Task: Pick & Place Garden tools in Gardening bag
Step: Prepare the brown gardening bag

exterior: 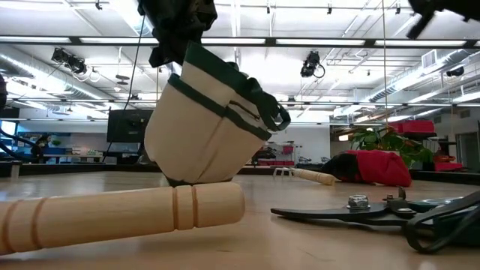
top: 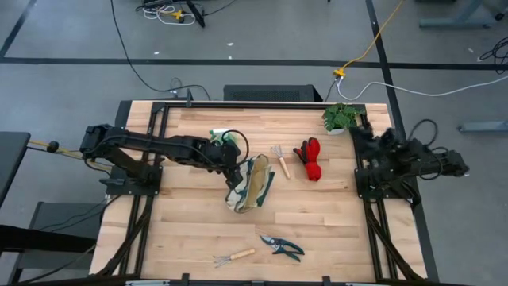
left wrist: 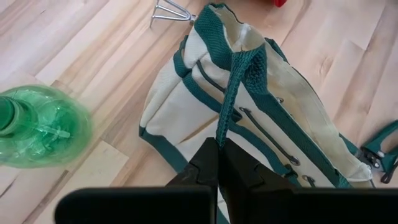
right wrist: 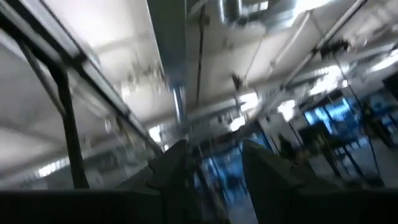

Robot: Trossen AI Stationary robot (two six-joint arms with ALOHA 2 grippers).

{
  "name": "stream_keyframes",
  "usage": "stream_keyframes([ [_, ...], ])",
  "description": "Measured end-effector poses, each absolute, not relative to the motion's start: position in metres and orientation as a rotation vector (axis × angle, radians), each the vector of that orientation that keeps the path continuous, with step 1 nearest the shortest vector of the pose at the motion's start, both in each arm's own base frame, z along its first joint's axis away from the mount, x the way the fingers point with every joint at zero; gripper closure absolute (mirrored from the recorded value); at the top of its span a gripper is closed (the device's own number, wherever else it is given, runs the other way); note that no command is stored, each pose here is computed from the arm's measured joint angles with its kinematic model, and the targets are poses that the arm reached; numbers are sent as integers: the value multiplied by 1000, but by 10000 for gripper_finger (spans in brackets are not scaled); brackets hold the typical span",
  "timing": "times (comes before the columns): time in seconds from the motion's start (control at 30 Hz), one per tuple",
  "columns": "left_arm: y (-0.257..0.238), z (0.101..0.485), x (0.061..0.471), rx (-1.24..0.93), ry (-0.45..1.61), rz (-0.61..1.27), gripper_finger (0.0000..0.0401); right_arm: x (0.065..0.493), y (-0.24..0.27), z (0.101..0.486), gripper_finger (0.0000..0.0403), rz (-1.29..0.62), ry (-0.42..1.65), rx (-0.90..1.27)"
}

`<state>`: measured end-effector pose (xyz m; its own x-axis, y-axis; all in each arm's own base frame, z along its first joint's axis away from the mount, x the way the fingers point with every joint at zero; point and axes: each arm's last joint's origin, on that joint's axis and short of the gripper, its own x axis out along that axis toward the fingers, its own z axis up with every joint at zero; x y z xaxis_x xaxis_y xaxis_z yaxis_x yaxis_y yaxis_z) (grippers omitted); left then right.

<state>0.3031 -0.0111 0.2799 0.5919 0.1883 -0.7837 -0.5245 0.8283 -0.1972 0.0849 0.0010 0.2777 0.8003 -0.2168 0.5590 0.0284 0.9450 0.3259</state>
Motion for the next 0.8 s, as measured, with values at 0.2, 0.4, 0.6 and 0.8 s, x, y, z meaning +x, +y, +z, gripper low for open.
stream_keyframes([
  [0.2, -8, 280, 304, -443, 835, 439, 394, 145, 8, 279, 248, -172, -263, 254],
  [0.4, -8, 280, 304, -442, 835, 438, 394, 192, 14, 242, 248, -200, 13, 314],
  [0.6, -8, 280, 304, -424, 839, 430, 394, 216, 18, 205, 248, -207, 201, 441],
  [0.8, -8, 280, 304, -416, 834, 432, 394, 234, 20, 165, 248, -271, 354, 525],
])
